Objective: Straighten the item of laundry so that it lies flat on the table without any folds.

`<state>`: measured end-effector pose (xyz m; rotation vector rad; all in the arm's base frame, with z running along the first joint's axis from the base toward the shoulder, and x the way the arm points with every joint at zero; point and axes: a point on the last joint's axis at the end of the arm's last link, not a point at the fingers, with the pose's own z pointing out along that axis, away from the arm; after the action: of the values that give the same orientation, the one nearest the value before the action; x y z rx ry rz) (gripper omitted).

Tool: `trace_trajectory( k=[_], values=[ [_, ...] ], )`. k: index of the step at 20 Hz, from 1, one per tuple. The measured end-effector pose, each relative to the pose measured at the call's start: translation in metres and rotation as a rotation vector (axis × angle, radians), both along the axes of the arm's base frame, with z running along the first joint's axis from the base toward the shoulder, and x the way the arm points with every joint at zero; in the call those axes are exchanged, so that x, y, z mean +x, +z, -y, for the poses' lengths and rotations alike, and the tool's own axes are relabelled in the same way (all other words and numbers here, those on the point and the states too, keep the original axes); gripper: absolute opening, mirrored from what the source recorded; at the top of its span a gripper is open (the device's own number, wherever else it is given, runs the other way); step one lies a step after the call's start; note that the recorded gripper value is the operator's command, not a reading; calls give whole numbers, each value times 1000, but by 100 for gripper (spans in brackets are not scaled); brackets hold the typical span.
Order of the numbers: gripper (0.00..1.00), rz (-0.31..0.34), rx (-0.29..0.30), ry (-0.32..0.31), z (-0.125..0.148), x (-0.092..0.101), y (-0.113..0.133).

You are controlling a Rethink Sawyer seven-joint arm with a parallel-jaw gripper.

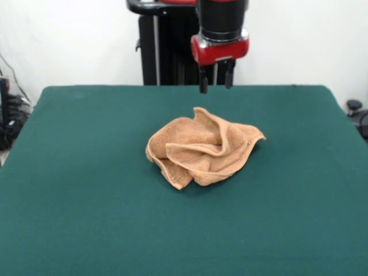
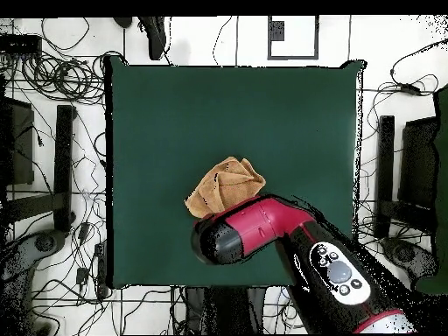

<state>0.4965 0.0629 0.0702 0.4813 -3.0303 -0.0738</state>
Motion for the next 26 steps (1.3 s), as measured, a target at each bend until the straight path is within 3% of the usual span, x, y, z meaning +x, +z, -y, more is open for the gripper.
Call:
trace_trajectory(
  k=[9,14,26],
  values=[
    [100,-13,29,22,3,-19,-33],
    [100,-52,46,22,6,-37,-55],
    [100,-94,75,6,5,-50,-69]
  ],
)
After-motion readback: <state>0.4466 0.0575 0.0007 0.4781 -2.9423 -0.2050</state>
